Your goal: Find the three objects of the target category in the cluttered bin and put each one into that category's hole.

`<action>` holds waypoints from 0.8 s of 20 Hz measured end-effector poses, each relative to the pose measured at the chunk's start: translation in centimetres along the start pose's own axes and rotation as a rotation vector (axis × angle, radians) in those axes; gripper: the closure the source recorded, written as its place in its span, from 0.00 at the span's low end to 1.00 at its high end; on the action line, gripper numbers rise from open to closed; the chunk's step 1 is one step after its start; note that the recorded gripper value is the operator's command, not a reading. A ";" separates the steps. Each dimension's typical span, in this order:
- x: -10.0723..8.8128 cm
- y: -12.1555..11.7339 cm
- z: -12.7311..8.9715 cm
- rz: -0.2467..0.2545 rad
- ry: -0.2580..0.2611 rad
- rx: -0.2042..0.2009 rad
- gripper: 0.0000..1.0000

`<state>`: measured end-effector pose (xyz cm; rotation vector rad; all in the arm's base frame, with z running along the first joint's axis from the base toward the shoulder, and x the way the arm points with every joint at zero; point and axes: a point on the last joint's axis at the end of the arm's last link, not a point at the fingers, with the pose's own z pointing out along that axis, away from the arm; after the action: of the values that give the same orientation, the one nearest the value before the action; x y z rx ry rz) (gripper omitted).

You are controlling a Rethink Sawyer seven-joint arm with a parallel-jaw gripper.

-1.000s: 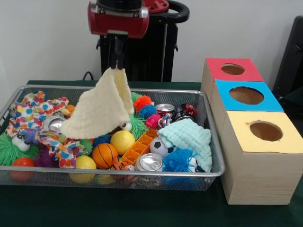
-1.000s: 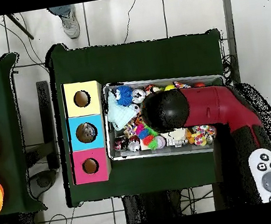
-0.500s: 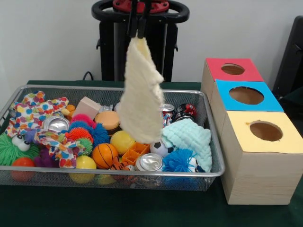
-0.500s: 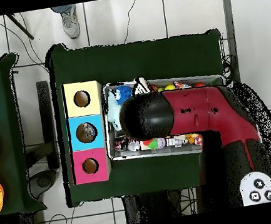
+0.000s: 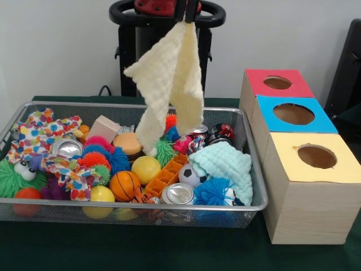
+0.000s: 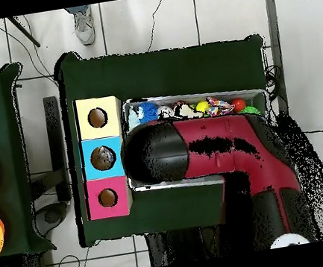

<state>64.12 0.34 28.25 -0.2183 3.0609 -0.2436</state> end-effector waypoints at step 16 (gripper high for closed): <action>3.3 1.2 5.0 -0.001 -0.052 0.017 1.00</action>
<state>61.10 0.28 22.93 -0.2220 3.0065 -0.2595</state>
